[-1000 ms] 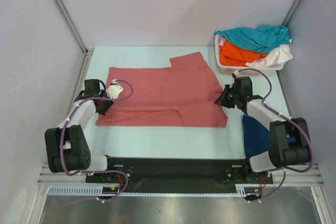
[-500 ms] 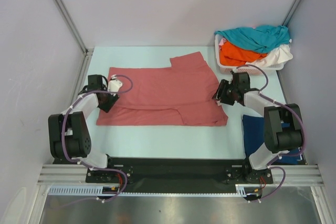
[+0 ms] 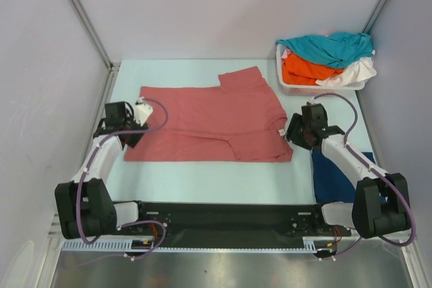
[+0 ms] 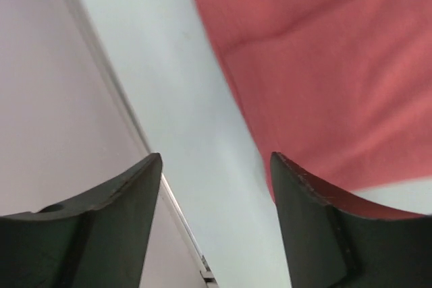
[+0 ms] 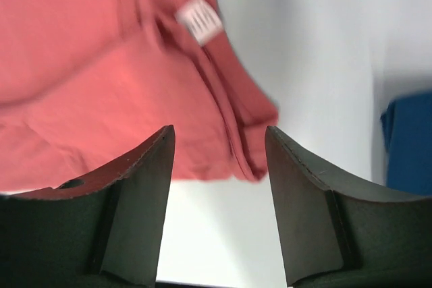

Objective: Fold and stack the t-shirts
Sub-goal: Fold the tshirt

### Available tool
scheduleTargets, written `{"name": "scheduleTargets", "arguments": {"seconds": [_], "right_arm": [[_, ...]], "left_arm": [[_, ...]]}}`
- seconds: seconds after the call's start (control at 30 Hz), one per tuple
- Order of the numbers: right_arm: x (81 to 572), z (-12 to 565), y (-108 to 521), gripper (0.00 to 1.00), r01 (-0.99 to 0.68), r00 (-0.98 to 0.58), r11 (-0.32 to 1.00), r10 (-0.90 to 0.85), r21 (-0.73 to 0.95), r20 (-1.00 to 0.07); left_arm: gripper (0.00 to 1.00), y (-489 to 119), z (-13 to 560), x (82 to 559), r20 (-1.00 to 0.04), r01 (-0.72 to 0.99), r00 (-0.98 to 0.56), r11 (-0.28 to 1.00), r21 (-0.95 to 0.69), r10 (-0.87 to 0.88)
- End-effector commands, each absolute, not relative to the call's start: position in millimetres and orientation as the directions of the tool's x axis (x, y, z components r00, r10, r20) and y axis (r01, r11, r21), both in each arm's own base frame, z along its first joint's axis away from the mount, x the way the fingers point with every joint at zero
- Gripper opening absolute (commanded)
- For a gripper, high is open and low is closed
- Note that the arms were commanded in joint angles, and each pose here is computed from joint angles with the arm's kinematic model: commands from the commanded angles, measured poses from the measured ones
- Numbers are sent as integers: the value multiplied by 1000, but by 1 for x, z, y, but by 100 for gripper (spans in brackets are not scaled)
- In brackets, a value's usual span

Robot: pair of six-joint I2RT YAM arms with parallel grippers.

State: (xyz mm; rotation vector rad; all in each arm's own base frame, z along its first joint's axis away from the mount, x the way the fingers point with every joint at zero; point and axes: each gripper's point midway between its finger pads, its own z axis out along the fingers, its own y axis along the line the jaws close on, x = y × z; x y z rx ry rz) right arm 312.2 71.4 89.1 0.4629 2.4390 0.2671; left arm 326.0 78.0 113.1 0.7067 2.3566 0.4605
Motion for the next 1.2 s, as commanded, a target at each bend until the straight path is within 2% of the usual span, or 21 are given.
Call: {"name": "scheduleTargets", "arguments": {"seconds": [0.0, 0.1, 0.27, 0.33, 0.37, 0.47, 0.53, 0.57, 0.6, 0.63, 0.67, 0.73, 0.77, 0.97, 1.1, 1.17], "right_arm": [[284, 67, 73, 61, 322, -763, 901, 429, 290, -484], [281, 58, 83, 61, 313, -770, 895, 436, 320, -466], [278, 37, 87, 60, 341, -786, 885, 453, 316, -420], [273, 27, 91, 55, 344, -805, 882, 454, 321, -383], [270, 23, 90, 47, 352, -807, 880, 458, 319, -373], [261, 17, 86, 33, 375, -809, 877, 467, 299, -357], [260, 19, 85, 24, 378, -801, 875, 473, 303, -367], [256, 18, 84, 17, 381, -803, 875, 473, 299, -362], [254, 17, 82, 14, 387, -801, 872, 478, 299, -359], [254, 20, 82, 11, 387, -797, 871, 481, 304, -364], [253, 20, 82, 7, 390, -798, 870, 483, 302, -361], [253, 24, 82, 0, 389, -798, 870, 483, 302, -362], [249, 26, 81, 0, 396, -801, 870, 484, 295, -352], [214, 49, 76, 0, 464, -775, 831, 549, 308, -314], [188, 58, 74, 0, 526, -734, 782, 616, 336, -285], [178, 56, 73, 0, 548, -719, 763, 639, 343, -273]], "left_arm": [[73, 57, 81, 286, -376, 600, -543, 660, 452, 751], [81, 56, 66, 270, -313, 661, -454, 550, 511, 835], [85, 60, 42, 271, -277, 674, -465, 539, 505, 841], [86, 68, 33, 274, -245, 666, -491, 542, 512, 836], [86, 68, 28, 274, -239, 668, -498, 545, 507, 833], [84, 70, 15, 270, -220, 680, -513, 550, 486, 829], [77, 67, 9, 270, -229, 683, -510, 552, 479, 829], [69, 65, 6, 268, -232, 686, -512, 556, 469, 827], [50, 62, 3, 264, -232, 698, -514, 560, 446, 826], [42, 58, 3, 262, -242, 700, -521, 572, 428, 818], [28, 52, 4, 263, -268, 710, -509, 576, 406, 818], [10, 46, 3, 254, -276, 722, -514, 583, 372, 813], [1, 46, 7, 252, -286, 714, -516, 590, 378, 808], [0, 41, 30, 210, -259, 764, -477, 542, 351, 840], [0, 30, 36, 170, -247, 822, -455, 510, 255, 856], [0, 27, 39, 165, -255, 827, -453, 509, 237, 854]]}}
